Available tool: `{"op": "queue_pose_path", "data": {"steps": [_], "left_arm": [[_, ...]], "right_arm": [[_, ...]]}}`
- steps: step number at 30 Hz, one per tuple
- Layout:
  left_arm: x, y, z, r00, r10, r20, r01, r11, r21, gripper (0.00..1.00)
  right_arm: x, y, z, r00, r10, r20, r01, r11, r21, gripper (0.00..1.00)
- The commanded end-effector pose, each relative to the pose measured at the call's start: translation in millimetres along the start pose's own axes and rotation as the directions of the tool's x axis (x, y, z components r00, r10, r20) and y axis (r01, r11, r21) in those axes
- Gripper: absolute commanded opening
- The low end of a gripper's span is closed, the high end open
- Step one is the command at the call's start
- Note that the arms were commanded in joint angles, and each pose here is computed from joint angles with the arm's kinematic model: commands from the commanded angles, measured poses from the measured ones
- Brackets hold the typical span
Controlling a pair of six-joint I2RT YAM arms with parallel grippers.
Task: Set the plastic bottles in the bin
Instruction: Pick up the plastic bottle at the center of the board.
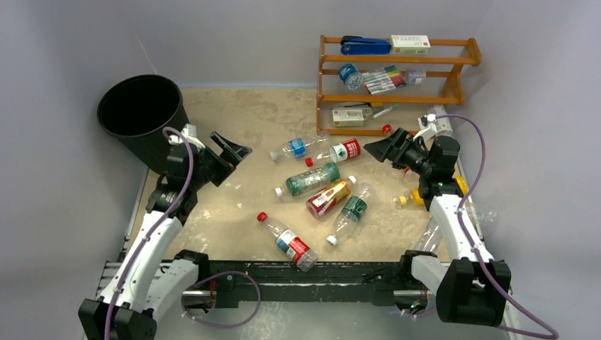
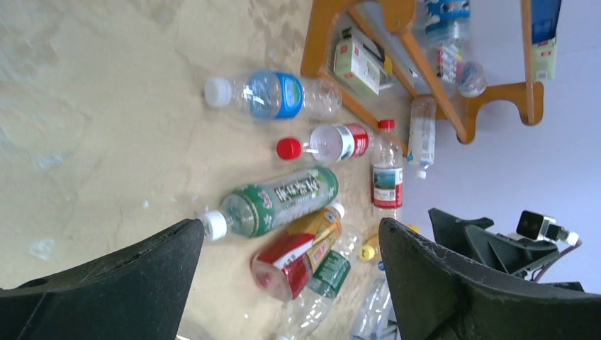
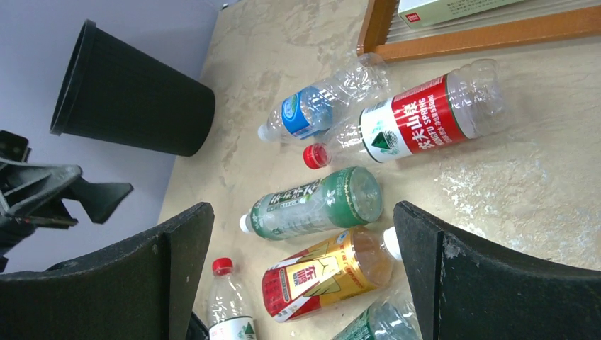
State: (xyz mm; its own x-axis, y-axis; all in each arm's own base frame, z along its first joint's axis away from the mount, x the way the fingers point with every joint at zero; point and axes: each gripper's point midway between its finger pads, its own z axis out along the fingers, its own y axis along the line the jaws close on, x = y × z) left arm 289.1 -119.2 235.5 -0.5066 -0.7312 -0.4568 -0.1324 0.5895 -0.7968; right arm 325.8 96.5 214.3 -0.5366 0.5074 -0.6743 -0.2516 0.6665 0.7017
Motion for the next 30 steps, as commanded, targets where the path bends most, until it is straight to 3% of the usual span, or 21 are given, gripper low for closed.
{"op": "queue_pose_path", "data": {"steps": [1, 6, 11, 17, 24, 30], "left_arm": [[37.2, 8.1, 1.5, 0.996, -0.082, -0.046, 0.081, 0.996, -0.026, 0.94], [83.7, 7.8, 24.2, 0.993, 0.04, -0.11, -0.056, 0.988, -0.145, 0.99], [123.1, -0.5, 53.3, 0.947, 0.241, -0.214, -0.288, 0.931, -0.223, 0.99], [128.7, 0.6, 62.3, 0.88, 0.42, -0.22, -0.469, 0.839, -0.276, 1.0], [128.2, -23.7, 76.0, 0.714, 0.669, -0.205, -0.696, 0.711, -0.104, 0.99], [129.8, -15.4, 89.4, 0.561, 0.791, -0.246, -0.824, 0.561, -0.075, 0.98]], "right_arm": [[-10.2, 13.8, -3.7, 0.997, -0.072, 0.017, 0.072, 0.997, -0.04, 1.0], [-11.4, 9.5, -9.1, 0.994, -0.111, 0.018, 0.111, 0.994, 0.008, 1.0], [-10.2, 10.5, -12.5, 0.992, -0.127, 0.013, 0.127, 0.992, 0.014, 1.0], [-12.1, 12.7, -18.1, 0.988, -0.153, 0.024, 0.152, 0.988, 0.029, 1.0], [-12.8, 12.4, -17.6, 0.987, -0.158, 0.023, 0.157, 0.987, 0.029, 1.0], [-11.0, 11.0, -17.0, 0.988, -0.155, 0.024, 0.155, 0.988, 0.028, 1.0]]}}
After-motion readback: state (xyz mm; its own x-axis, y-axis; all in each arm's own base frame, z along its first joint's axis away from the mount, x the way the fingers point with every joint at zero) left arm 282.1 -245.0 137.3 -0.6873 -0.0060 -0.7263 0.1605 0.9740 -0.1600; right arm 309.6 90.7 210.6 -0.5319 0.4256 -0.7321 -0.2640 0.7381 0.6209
